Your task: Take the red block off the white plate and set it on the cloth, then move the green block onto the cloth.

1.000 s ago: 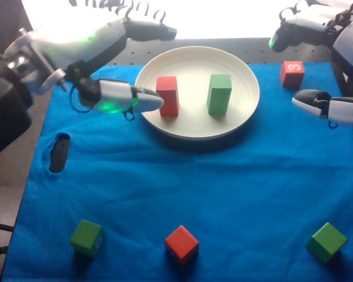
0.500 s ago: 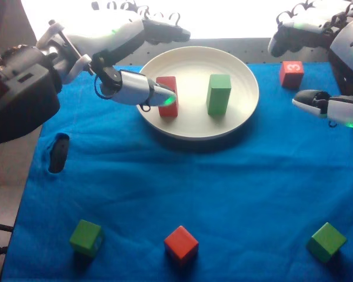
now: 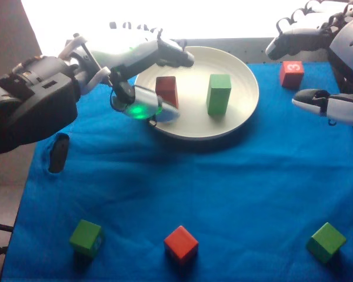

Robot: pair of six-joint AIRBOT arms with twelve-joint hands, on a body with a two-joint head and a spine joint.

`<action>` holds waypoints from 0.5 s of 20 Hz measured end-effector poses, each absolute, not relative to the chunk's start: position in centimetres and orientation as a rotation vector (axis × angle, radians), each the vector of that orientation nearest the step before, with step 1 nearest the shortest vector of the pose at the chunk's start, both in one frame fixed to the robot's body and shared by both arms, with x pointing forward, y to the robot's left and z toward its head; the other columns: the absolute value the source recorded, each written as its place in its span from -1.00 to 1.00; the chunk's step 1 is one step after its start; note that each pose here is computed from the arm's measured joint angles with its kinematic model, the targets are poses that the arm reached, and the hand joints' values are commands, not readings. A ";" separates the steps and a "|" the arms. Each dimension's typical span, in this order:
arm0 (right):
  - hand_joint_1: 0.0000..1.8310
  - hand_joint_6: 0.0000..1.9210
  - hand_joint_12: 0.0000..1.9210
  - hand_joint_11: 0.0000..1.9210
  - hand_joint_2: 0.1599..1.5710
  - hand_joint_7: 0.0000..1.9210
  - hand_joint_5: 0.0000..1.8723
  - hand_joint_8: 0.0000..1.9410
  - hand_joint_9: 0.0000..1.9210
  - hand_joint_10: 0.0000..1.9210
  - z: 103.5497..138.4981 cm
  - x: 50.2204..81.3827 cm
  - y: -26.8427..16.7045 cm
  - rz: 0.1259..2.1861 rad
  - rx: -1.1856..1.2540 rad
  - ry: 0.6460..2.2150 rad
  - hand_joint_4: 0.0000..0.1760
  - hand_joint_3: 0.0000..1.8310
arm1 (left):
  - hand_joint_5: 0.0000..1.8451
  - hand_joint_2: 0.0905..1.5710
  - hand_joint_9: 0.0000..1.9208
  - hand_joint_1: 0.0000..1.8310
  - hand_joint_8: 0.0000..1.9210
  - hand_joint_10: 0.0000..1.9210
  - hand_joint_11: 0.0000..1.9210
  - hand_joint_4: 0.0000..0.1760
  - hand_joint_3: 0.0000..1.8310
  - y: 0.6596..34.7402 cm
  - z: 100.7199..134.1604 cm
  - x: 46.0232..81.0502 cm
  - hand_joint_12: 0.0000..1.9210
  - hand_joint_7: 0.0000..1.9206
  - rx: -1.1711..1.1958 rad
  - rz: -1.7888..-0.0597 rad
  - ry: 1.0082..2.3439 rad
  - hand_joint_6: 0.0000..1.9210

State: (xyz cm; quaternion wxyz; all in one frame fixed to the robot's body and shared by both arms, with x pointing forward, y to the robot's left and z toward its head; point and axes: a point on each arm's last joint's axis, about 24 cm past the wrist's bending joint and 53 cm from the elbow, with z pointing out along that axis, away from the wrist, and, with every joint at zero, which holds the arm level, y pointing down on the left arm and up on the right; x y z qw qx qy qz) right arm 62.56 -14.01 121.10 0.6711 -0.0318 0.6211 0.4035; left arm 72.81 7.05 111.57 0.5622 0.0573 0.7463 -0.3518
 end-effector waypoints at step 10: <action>0.37 -0.15 1.00 -0.88 0.15 -0.37 -0.35 0.00 -0.53 0.36 121.2 62.5 -14.0 0.910 -0.071 1.396 -1.00 -0.98 | -0.30 0.54 -0.19 0.47 0.38 0.58 -0.41 -1.00 -1.00 7.4 110.6 73.2 0.77 -0.21 0.112 -0.819 1.782 0.39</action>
